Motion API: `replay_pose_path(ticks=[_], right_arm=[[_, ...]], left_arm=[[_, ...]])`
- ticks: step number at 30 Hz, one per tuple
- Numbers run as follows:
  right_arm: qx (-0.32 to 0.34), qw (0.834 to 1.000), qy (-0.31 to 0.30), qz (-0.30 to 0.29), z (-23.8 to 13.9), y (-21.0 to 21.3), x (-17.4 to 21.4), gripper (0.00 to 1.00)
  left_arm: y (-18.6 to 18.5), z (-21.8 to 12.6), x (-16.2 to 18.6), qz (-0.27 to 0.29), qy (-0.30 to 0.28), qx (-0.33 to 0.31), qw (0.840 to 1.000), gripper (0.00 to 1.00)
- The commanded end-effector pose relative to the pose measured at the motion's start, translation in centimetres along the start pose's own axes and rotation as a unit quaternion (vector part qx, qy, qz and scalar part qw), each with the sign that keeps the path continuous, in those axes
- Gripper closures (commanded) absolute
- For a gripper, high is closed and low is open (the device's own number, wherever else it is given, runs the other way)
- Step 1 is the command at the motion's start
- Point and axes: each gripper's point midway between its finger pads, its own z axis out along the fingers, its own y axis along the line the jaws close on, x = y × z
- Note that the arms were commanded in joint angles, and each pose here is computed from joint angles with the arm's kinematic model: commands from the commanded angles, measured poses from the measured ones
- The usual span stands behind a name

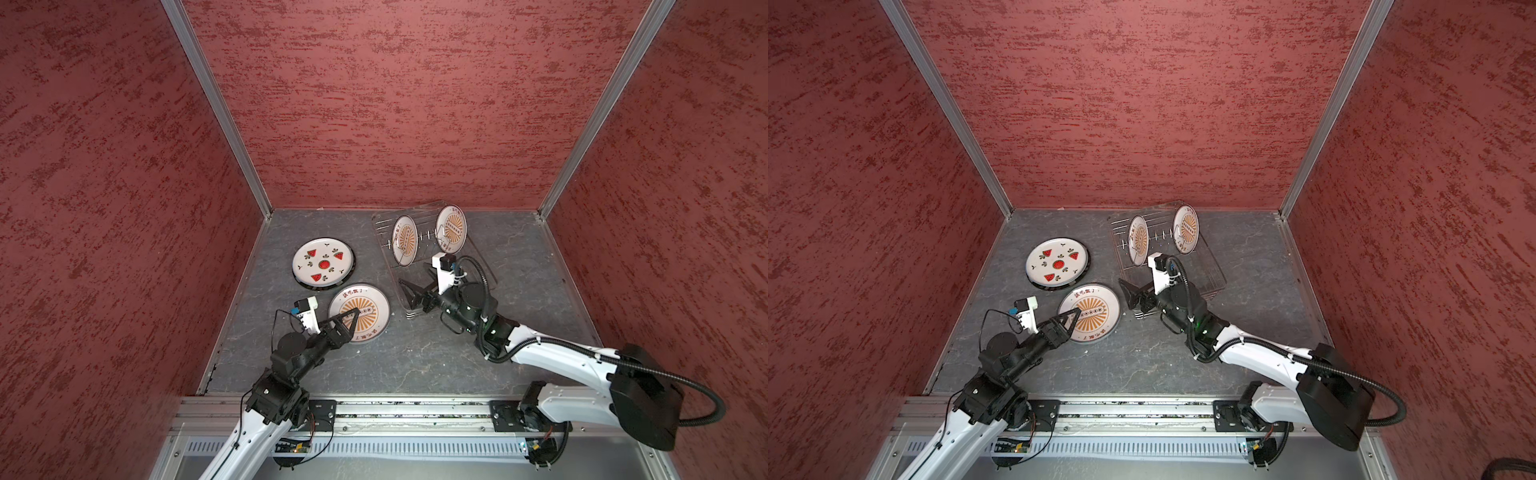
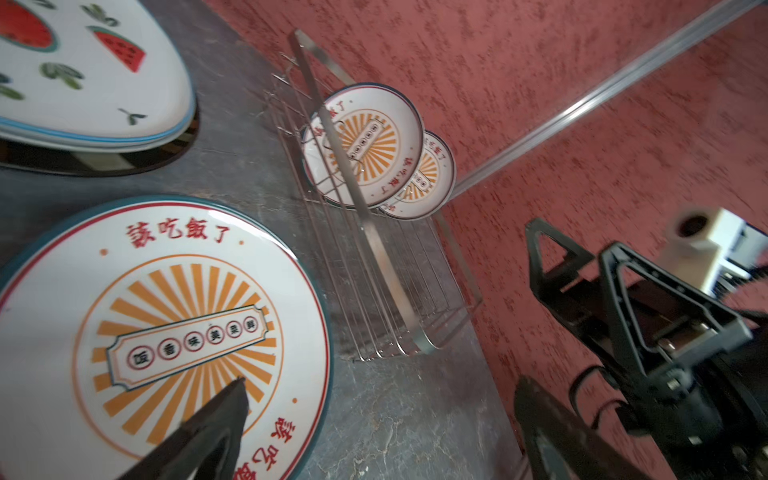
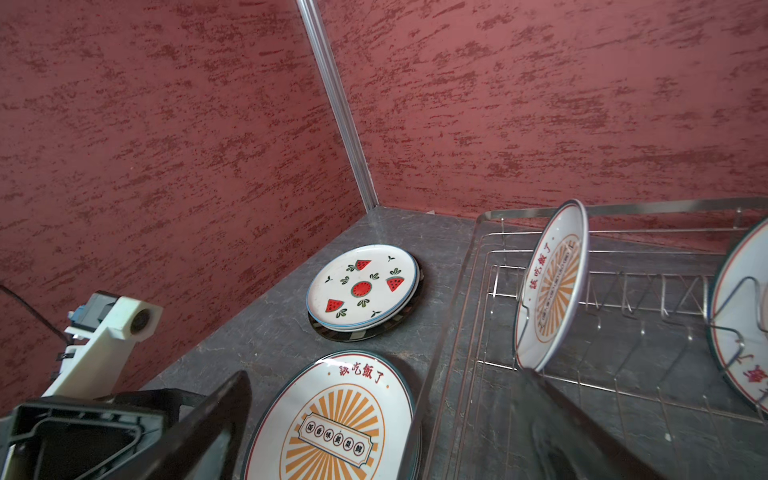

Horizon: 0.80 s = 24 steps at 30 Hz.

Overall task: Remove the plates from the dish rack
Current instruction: 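Open and withdraw the left gripper while the right gripper moves toward the rack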

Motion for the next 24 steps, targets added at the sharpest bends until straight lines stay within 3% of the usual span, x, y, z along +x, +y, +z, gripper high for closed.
replay_pose_path(ticks=[1,12,24], right_arm=[[0.008,0.999,-0.020,0.032,-0.7,-1.5,-1.0,0.01],[0.049,0.995,-0.022,0.084,-1.6,-7.4,-1.6,0.01],[0.130,0.986,-0.017,0.102,-1.8,-13.3,-3.1,0.01]], left_arm=[[-4.6,-0.4,-1.3,0.076,-0.014,0.093,0.993,0.00],[-8.2,2.9,-0.5,0.134,0.024,0.195,0.971,0.01],[-5.7,6.0,1.5,0.158,0.054,0.172,0.971,0.00]])
